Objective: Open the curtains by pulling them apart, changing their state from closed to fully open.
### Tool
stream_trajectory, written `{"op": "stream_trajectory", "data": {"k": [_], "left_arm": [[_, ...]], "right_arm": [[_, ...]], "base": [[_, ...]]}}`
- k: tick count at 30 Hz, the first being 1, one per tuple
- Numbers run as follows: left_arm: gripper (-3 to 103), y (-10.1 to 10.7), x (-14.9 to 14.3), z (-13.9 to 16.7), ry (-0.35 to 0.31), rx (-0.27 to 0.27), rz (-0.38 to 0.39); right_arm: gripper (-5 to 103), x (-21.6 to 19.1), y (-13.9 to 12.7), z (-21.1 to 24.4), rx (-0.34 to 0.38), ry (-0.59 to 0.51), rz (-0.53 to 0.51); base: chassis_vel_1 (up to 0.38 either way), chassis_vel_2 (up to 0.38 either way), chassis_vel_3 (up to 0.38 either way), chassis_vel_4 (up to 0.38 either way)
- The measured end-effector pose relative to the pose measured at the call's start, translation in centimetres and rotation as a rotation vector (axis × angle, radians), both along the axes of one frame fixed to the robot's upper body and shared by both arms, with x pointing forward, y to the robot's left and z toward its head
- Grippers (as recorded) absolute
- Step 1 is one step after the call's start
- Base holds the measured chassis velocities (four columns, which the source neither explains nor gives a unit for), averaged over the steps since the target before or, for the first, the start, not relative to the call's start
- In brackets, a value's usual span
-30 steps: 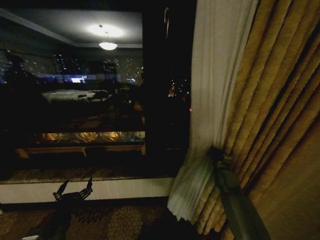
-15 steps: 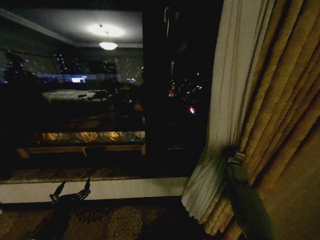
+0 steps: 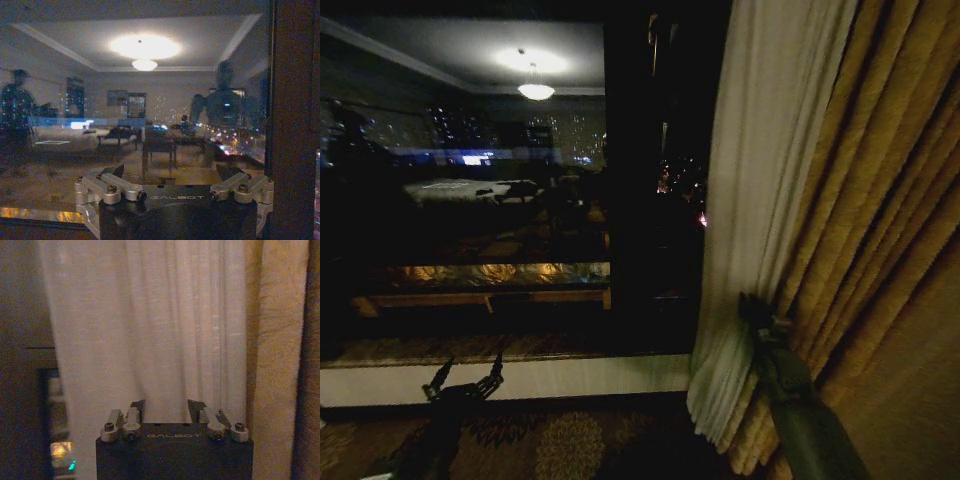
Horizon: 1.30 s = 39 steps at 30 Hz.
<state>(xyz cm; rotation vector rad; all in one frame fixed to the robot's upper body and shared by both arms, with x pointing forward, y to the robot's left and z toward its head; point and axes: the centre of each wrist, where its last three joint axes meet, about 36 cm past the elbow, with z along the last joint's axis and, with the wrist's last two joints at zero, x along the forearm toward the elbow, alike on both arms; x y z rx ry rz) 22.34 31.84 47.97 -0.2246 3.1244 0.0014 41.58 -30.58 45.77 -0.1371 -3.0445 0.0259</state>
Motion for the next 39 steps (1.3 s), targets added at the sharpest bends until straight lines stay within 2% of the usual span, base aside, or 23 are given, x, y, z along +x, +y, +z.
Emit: {"op": "stream_trajectory", "data": {"k": [2, 4, 6, 7, 8, 10, 11, 15, 24, 39], "left_arm": [[100, 0.0, 0.2, 0.1, 0.003, 0.0, 0.004], [100, 0.0, 0.3, 0.1, 0.005, 0.0, 0.006], [100, 0.0, 0.6, 0.3, 0.011, 0.003, 0.009], [100, 0.0, 0.7, 0.3, 0.013, 0.005, 0.007], [100, 0.0, 0.7, 0.3, 0.013, 0.005, 0.007], [100, 0.0, 0.8, 0.5, 0.017, 0.006, 0.002], [100, -0.1, 0.8, 0.6, 0.019, 0.006, 0.0], [100, -0.4, 0.8, 0.9, 0.027, 0.004, -0.007], [100, -0.4, 0.9, 1.2, 0.041, 0.01, -0.011], [100, -0.4, 0.7, 1.1, 0.048, 0.013, -0.004]], "right_arm": [[59, -1.5, 1.0, 0.2, -0.011, 0.0, 0.026], [59, -2.0, 1.3, 0.3, -0.023, -0.003, 0.035], [70, -2.9, 2.0, 0.6, -0.066, -0.011, 0.059], [76, -3.1, 2.2, 0.7, -0.074, -0.015, 0.067], [76, -3.1, 2.2, 0.7, -0.074, -0.015, 0.067], [87, -3.2, 2.7, 0.7, -0.081, -0.02, 0.073], [87, -3.2, 2.8, 0.7, -0.087, -0.02, 0.072], [99, -3.2, 3.1, 0.4, -0.093, -0.019, 0.072], [100, -2.8, 3.0, 0.2, -0.092, -0.022, 0.064], [100, -2.9, 3.5, -0.3, -0.089, -0.028, 0.075]], "base": [[0.0, 0.0, 0.0, 0.0], [0.0, 0.0, 0.0, 0.0], [0.0, 0.0, 0.0, 0.0], [0.0, 0.0, 0.0, 0.0], [0.0, 0.0, 0.0, 0.0], [0.0, 0.0, 0.0, 0.0], [0.0, 0.0, 0.0, 0.0], [0.0, 0.0, 0.0, 0.0], [0.119, 0.104, -0.104, -0.116], [0.279, 0.286, -0.286, -0.283]]}}
